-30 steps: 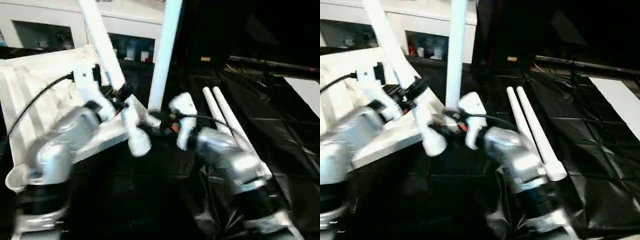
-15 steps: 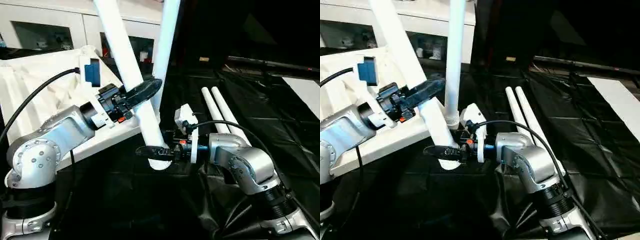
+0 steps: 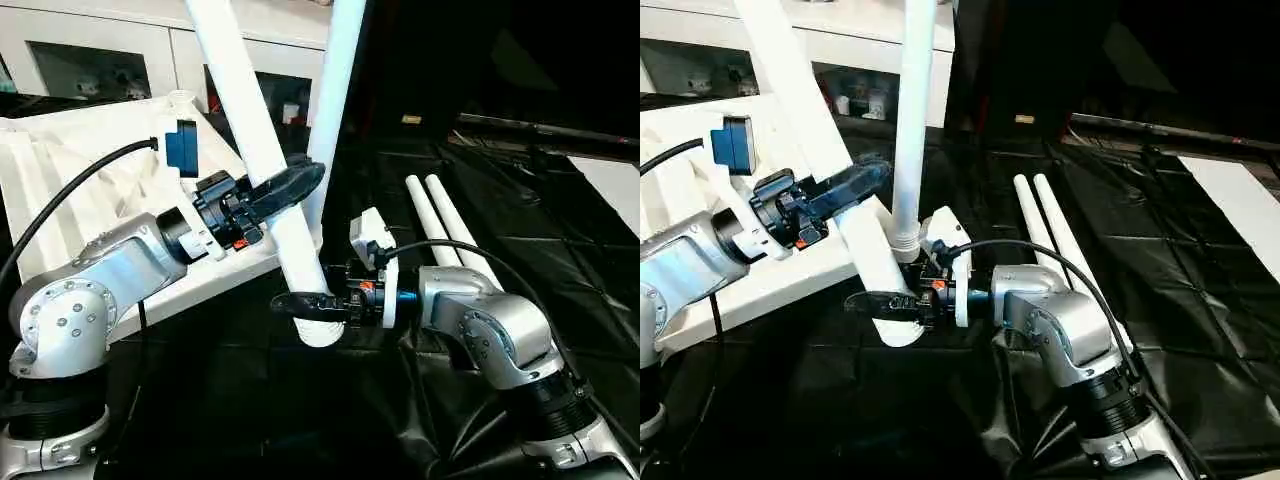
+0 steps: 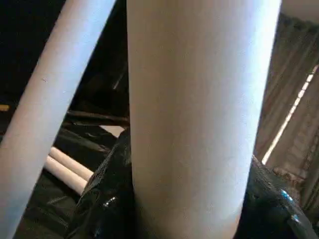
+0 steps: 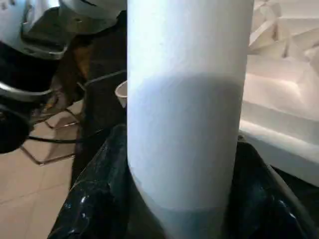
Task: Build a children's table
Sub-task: Pick table leg
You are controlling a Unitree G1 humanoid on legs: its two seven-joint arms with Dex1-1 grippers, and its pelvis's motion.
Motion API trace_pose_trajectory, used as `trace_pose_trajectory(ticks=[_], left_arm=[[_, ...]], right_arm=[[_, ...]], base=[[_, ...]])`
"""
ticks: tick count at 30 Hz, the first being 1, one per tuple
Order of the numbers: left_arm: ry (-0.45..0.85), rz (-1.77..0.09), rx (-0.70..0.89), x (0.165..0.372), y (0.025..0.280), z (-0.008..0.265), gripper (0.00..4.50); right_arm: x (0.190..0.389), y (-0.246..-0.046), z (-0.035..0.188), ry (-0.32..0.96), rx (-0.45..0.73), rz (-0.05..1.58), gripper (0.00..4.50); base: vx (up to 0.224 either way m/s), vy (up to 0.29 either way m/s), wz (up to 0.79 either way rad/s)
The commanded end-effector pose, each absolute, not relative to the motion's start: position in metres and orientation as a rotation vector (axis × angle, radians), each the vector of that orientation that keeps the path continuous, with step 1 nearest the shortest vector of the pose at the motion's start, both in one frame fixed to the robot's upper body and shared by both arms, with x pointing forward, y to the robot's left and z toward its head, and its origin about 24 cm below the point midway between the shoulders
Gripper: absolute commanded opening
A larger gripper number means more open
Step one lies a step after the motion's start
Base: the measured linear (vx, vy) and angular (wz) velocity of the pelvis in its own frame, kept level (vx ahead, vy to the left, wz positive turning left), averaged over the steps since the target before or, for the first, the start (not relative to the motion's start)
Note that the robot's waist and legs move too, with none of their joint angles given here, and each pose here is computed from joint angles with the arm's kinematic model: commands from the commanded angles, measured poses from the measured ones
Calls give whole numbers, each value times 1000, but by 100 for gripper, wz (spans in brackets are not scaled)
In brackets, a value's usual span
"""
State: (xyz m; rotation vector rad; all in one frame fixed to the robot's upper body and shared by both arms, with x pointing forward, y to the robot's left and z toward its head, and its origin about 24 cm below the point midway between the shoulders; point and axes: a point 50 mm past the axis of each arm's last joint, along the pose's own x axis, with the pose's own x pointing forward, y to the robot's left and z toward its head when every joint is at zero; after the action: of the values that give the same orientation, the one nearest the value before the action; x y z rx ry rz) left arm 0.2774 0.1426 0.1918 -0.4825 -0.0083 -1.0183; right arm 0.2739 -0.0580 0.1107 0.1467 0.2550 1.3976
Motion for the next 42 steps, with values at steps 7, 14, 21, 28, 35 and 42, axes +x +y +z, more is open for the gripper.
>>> trace_pose_trajectory(ticks=[7, 14, 21, 28, 35, 42], left_arm=[[-11, -651, -324, 299, 139, 185, 295], [36, -302, -431, 314, 150, 171, 297], [65, -256, -544, 316, 150, 167, 261], [32, -246, -689, 315, 141, 172, 210], [18, -311, -648, 311, 139, 175, 178], [26, -536, -516, 304, 139, 184, 177]], right_arm=[[288, -55, 104, 202, 38, 1183, 193], [296, -42, 100, 144, -78, 1049, 193], [299, -32, 101, 112, -112, 1010, 193], [304, -26, 102, 76, -146, 962, 193], [304, -27, 105, 59, -83, 983, 262], [300, -39, 113, 115, 56, 1127, 305]], base=[[0, 0, 0], [0, 0, 0], [0, 0, 0], [0, 0, 0], [0, 0, 0], [0, 0, 0]])
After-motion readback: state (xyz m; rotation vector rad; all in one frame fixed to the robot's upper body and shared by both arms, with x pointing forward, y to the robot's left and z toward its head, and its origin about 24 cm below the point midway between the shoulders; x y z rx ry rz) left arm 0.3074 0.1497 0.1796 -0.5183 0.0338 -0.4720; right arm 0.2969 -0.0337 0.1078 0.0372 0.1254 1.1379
